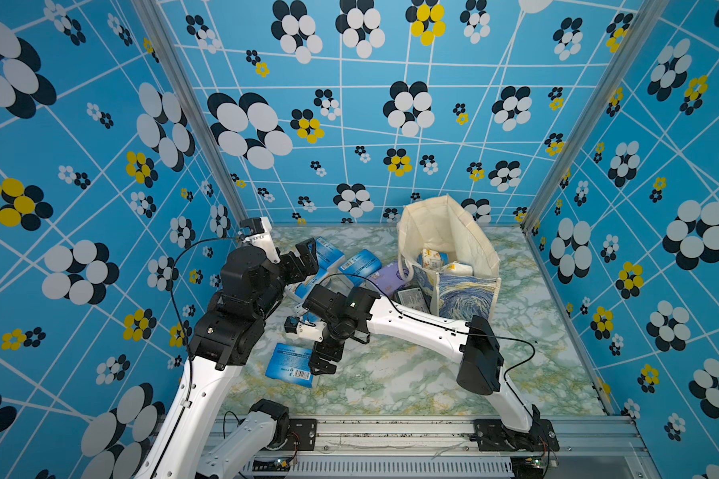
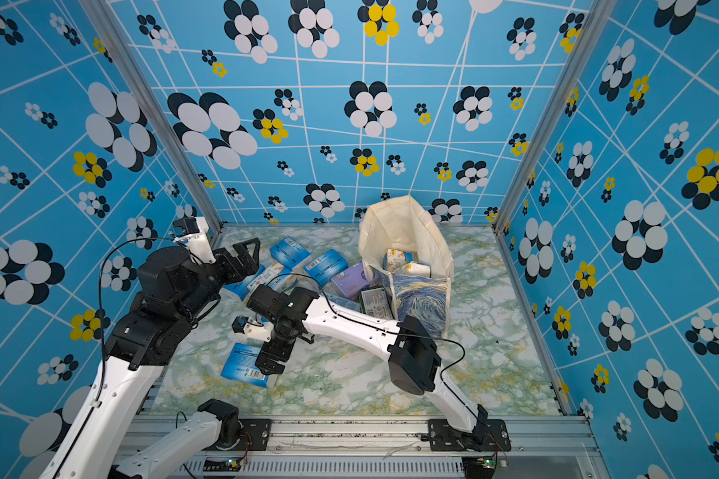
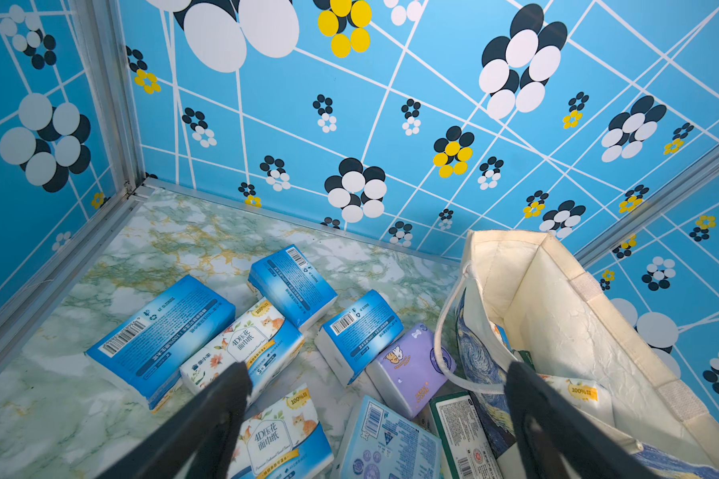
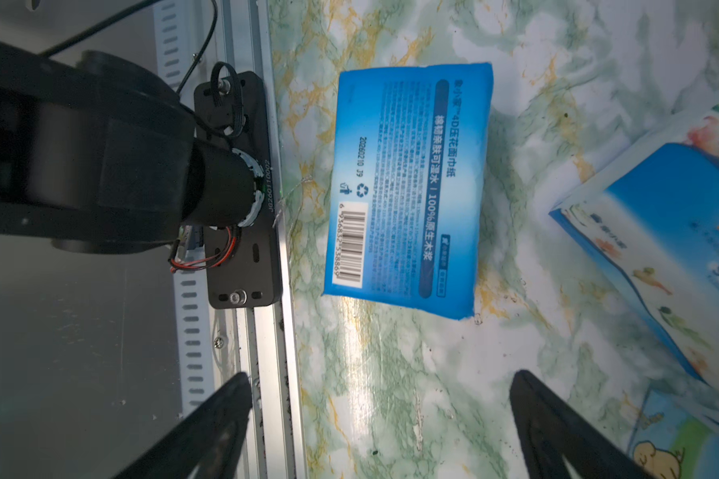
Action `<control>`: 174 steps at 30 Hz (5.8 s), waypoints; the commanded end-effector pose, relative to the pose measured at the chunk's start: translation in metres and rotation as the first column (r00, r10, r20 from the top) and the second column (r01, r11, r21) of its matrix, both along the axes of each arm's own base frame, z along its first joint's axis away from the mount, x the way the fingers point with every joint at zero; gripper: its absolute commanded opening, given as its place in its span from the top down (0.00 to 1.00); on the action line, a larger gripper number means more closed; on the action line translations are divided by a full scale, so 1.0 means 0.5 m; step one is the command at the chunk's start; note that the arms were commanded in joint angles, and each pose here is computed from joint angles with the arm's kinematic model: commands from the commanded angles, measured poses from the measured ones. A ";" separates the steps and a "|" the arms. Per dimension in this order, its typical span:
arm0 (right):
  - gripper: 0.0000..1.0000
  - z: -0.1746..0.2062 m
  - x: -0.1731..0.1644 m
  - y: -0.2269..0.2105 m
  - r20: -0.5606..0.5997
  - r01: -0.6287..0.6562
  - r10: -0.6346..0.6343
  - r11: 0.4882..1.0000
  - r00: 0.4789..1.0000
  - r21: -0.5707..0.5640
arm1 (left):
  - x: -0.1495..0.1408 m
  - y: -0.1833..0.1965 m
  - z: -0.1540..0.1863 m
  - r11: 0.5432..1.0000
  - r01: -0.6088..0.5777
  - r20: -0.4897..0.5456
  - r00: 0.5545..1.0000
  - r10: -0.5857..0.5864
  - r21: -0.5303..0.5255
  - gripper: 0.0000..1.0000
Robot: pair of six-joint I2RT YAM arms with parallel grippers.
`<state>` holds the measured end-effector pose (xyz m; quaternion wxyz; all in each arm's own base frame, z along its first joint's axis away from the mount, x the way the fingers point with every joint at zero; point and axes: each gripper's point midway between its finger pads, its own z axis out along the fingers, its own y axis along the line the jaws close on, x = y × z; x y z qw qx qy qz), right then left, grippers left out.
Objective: Put tissues into the canvas bag
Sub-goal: Move the pack of facial tissues to the center of the board, then pick up the pack of facial tissues from the center of the board, then place the pack of facial tissues in the canvas bag.
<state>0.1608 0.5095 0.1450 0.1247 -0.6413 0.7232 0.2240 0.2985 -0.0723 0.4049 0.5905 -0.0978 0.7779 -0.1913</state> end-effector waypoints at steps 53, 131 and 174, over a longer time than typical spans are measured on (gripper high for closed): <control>0.17 -0.183 0.054 -0.119 0.159 0.176 -0.132 0.934 0.978 -0.312 | 0.002 0.033 -0.011 0.999 -0.028 -0.002 1.000 0.028 -0.018 0.01; 0.64 0.169 0.152 -0.187 0.116 0.426 -0.446 0.889 0.887 0.167 | 0.031 0.027 -0.056 1.000 -0.005 -0.080 0.997 0.006 0.006 0.01; 0.56 0.282 0.471 -0.794 0.415 0.960 -0.904 0.199 0.102 0.197 | 0.161 -0.206 -0.276 0.912 0.345 -0.535 0.825 -0.183 0.220 0.01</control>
